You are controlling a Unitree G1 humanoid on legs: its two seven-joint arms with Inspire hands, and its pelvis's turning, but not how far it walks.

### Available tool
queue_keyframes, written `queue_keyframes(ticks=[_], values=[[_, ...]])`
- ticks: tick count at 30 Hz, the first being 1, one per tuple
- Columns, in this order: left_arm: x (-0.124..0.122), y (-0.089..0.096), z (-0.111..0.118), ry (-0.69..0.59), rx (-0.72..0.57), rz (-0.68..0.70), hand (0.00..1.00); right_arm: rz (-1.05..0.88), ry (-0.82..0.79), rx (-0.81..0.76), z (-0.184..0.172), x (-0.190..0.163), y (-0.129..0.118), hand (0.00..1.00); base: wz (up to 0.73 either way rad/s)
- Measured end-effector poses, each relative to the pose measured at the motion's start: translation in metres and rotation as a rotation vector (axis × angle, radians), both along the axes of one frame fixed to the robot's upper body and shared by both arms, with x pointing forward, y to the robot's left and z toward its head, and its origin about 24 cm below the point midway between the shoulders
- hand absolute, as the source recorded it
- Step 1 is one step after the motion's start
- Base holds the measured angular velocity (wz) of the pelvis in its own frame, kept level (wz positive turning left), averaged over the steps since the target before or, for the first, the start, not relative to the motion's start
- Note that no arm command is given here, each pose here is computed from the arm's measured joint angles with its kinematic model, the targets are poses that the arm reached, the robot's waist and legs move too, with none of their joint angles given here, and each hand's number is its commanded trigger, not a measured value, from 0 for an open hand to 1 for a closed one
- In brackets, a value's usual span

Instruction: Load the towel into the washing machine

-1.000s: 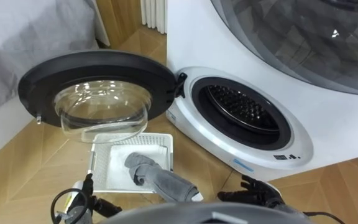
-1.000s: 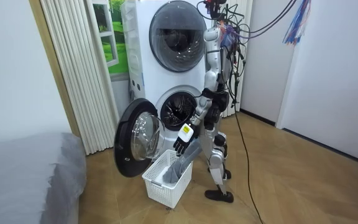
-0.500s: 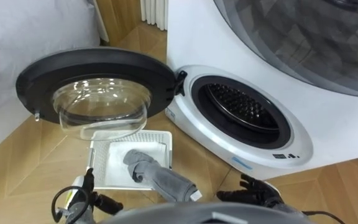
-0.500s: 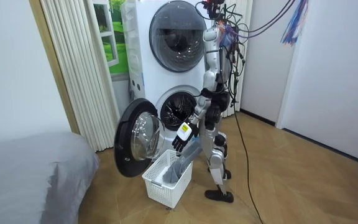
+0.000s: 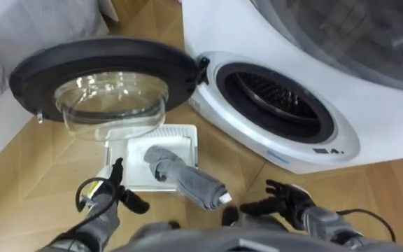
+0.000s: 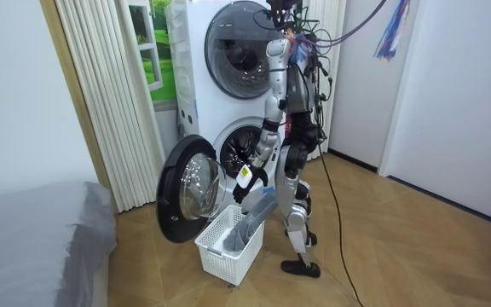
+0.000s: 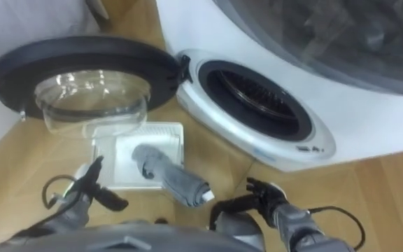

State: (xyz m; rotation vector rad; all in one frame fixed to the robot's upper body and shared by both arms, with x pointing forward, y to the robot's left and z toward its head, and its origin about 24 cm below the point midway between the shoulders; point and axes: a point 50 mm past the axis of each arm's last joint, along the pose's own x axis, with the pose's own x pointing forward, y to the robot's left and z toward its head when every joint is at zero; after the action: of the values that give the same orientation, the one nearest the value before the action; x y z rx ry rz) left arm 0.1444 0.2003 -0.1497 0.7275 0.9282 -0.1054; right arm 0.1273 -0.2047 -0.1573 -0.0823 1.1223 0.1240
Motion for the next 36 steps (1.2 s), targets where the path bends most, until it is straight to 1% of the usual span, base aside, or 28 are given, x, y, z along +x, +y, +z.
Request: queue_keyframes(ticks=[2,6,7,11,13,15,18,21,25,31,32,33,36], values=[[0.008,-0.005,0.002,-0.012,0.007,-0.04,0.0,0.005,-0.014,-0.005,0.002,0.008,0.001,0.0,0.0],[0.039,-0.011,0.014,-0.079,0.033,-0.127,0.0,0.048,-0.066,-0.017,0.009,0.032,0.008,0.0,-0.01],[0.042,-0.012,0.015,-0.085,0.037,-0.139,0.0,0.05,-0.072,-0.019,0.01,0.034,0.008,0.0,-0.07],[0.069,-0.021,0.028,-0.139,0.063,-0.208,0.0,0.081,-0.112,-0.026,0.016,0.051,0.017,0.0,-0.07],[0.08,-0.027,0.034,-0.168,0.086,-0.259,0.0,0.079,-0.129,-0.02,0.019,0.058,0.019,0.0,0.0],[0.098,-0.034,0.045,-0.209,0.127,-0.34,0.0,0.078,-0.153,-0.018,0.023,0.068,0.023,0.0,0.02],[0.112,-0.039,0.054,-0.246,0.163,-0.405,0.0,0.061,-0.174,-0.003,0.026,0.074,0.025,0.0,0.04],[0.123,-0.039,0.062,-0.279,0.204,-0.452,0.0,0.056,-0.197,0.011,0.029,0.079,0.029,0.0,0.01],[0.131,-0.044,0.069,-0.306,0.229,-0.498,0.0,0.007,-0.226,0.056,0.032,0.084,0.031,0.0,-0.08],[0.136,-0.05,0.074,-0.365,0.335,-0.612,0.0,0.008,-0.296,0.11,0.042,0.098,0.036,0.0,-0.1],[0.137,-0.051,0.076,-0.377,0.363,-0.648,0.0,0.002,-0.315,0.125,0.045,0.101,0.037,0.0,-0.06],[0.14,-0.053,0.078,-0.39,0.389,-0.682,0.0,-0.018,-0.33,0.14,0.046,0.104,0.037,0.0,-0.03],[0.149,-0.054,0.087,-0.445,0.451,-0.728,0.0,-0.04,-0.365,0.173,0.052,0.112,0.041,0.0,0.0]])
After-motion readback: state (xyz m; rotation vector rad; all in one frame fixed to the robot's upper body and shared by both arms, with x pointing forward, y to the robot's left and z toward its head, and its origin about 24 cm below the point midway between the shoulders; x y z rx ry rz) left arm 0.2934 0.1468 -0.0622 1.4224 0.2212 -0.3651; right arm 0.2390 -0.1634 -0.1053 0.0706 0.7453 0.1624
